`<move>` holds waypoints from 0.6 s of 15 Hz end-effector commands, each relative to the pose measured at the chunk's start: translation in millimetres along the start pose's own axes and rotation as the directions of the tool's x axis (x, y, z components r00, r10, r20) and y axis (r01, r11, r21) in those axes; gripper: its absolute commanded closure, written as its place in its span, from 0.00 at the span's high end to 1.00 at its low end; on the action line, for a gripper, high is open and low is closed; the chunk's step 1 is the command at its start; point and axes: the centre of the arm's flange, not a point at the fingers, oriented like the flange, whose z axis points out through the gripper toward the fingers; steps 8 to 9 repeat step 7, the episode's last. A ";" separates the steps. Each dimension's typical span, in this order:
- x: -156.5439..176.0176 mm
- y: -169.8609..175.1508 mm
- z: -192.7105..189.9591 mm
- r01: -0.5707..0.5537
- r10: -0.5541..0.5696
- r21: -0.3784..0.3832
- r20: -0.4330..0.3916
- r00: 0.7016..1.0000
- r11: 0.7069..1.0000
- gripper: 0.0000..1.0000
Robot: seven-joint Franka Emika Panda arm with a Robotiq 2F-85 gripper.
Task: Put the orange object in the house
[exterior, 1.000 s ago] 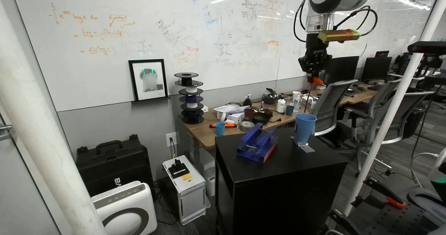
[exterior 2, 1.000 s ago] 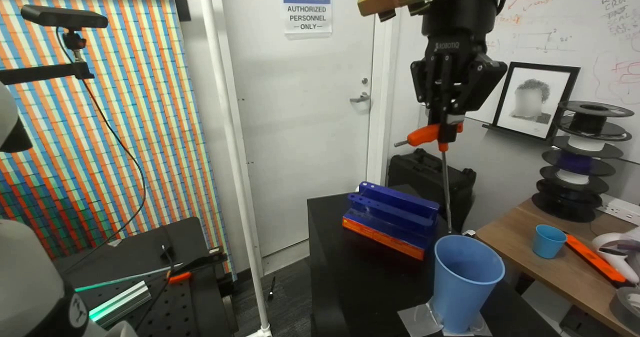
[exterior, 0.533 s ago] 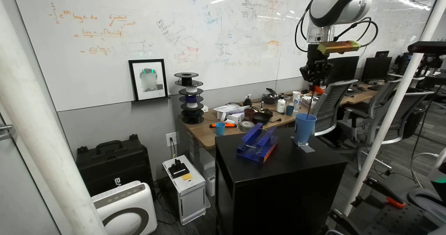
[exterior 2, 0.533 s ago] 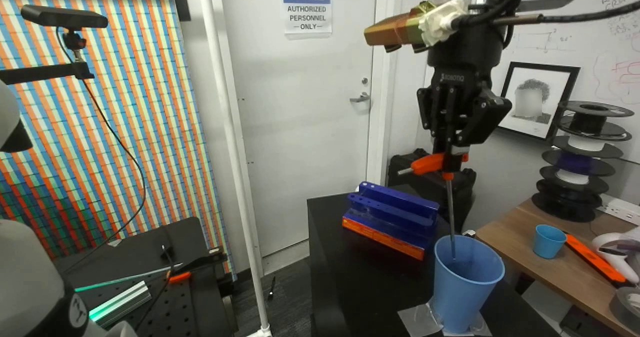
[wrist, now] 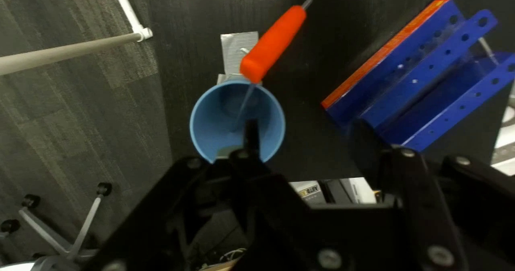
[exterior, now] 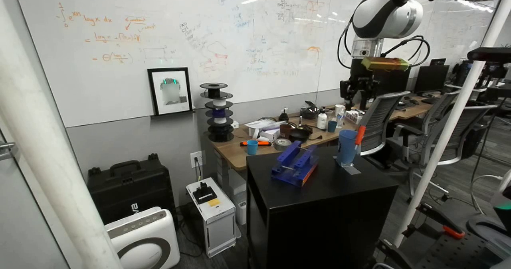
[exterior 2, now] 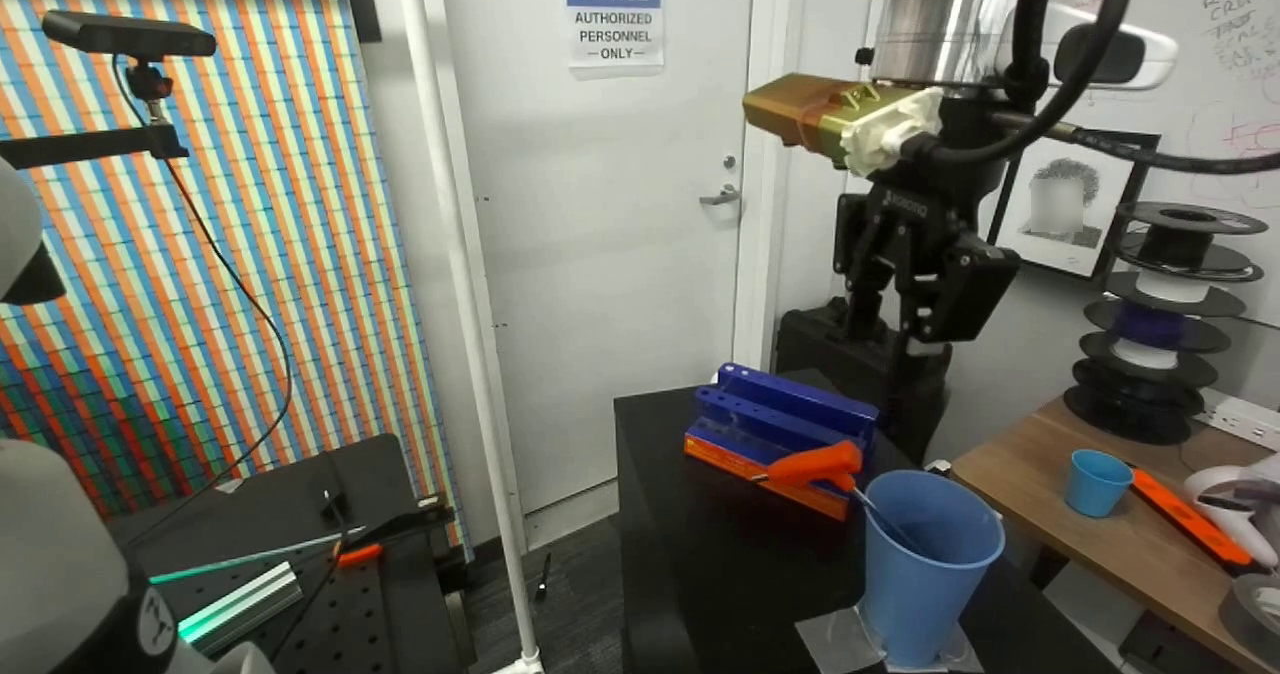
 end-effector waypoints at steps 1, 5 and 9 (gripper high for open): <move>-27.8 3.4 -61.4 0.064 -0.061 0.188 -0.021 0.998 0.980 0.92; -69.7 17.0 -119.9 0.142 -0.138 0.393 -0.037 0.990 0.909 1.00; -54.3 7.4 -104.1 0.122 -0.121 0.347 -0.027 0.992 0.930 1.00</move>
